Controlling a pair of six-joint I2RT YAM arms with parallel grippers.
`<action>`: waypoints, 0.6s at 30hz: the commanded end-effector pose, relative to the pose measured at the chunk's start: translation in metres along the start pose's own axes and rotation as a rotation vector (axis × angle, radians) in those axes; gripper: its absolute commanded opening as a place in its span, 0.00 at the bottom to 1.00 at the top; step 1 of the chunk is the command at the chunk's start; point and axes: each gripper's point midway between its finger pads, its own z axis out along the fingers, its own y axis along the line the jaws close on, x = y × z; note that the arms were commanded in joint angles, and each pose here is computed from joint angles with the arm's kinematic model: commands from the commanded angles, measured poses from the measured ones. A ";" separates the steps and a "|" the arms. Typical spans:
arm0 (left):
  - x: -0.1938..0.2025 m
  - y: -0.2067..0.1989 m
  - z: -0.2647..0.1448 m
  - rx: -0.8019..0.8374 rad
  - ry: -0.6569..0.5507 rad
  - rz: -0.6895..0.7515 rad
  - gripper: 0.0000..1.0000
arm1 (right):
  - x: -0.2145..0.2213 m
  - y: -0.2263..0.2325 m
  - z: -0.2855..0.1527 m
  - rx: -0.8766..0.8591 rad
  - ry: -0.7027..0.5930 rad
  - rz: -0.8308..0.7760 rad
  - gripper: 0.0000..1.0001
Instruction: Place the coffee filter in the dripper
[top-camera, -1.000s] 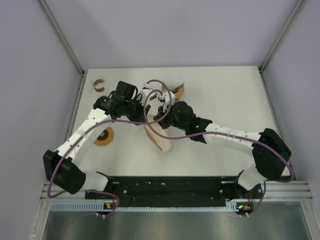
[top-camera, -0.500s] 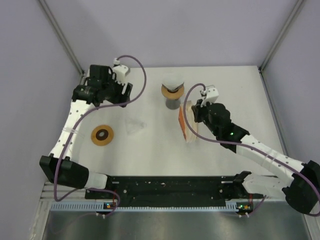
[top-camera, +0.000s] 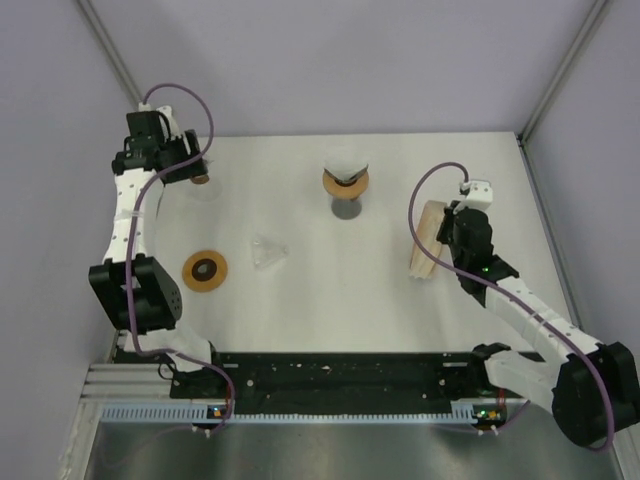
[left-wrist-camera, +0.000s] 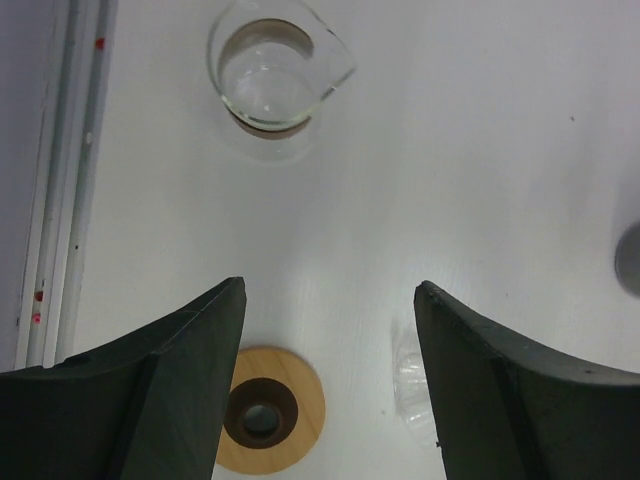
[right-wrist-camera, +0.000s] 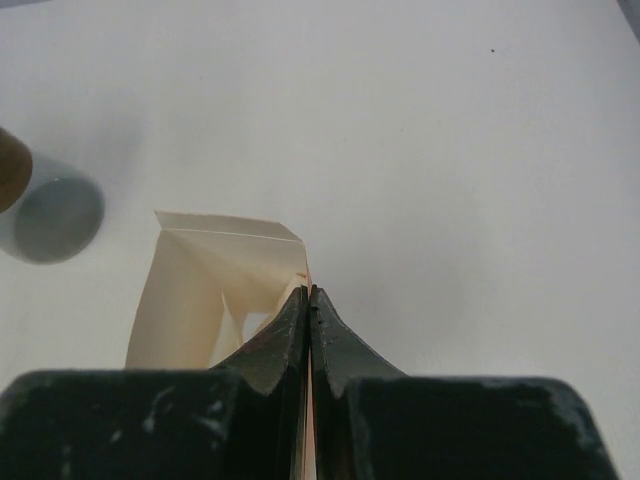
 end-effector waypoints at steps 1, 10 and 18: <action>-0.057 0.033 0.005 -0.122 -0.202 -0.203 0.74 | -0.026 -0.019 0.016 0.085 -0.135 0.059 0.00; -0.060 0.071 0.052 -0.259 -0.189 -0.333 0.74 | 0.006 -0.028 0.037 0.130 -0.068 0.020 0.00; -0.045 0.084 0.085 -0.282 -0.164 -0.388 0.74 | 0.025 -0.023 0.042 0.099 0.013 -0.034 0.00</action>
